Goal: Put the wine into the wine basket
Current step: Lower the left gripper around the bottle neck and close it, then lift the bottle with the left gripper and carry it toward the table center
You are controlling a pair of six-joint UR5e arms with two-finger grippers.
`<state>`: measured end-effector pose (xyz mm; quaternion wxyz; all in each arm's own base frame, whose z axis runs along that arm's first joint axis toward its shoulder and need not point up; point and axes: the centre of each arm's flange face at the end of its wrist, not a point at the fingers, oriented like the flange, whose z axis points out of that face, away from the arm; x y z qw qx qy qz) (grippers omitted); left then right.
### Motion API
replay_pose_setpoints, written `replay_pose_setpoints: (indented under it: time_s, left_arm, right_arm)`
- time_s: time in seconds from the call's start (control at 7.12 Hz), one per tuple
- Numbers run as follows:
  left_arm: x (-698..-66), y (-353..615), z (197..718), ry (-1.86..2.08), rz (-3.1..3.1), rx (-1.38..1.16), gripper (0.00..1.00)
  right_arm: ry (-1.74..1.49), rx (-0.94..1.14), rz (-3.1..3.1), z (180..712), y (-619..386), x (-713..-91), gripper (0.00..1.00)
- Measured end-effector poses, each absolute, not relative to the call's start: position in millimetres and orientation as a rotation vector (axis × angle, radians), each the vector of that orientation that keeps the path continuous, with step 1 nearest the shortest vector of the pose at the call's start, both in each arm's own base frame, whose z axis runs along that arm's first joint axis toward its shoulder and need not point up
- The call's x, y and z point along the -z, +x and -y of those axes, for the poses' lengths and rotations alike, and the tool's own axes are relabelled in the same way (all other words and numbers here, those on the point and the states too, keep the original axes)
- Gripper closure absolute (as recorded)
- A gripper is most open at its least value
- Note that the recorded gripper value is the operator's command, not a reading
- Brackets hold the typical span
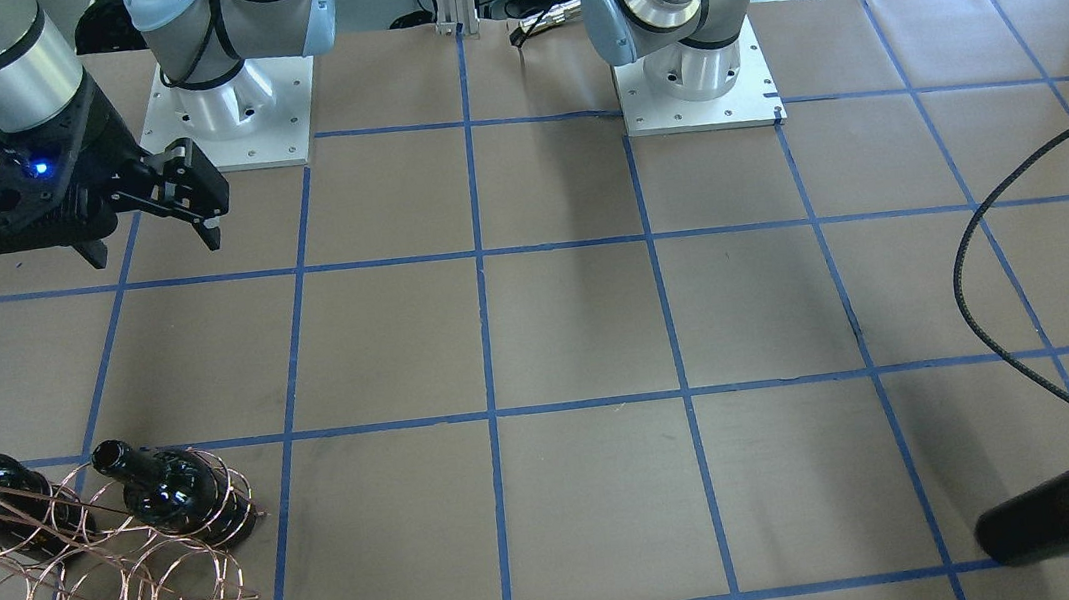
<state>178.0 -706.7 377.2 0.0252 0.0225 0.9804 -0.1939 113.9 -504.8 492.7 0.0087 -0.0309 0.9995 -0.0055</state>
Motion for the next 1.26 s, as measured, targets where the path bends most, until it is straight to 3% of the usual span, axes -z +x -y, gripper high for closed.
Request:
replay_pose_setpoints:
  time_s: [0.84, 1.26]
  left_arm:
    - [-376.3, 173.3, 705.2, 0.084, -3.058, 0.611, 0.98]
    - [-410.2, 137.7, 692.5, 0.063, -3.079, 0.566, 1.00]
  right_arm:
    - [-0.094, 0.021, -3.136, 503.9, 114.0, -494.1, 0.00]
    - [-0.095, 0.024, -3.138, 504.3, 113.9, -494.1, 0.00]
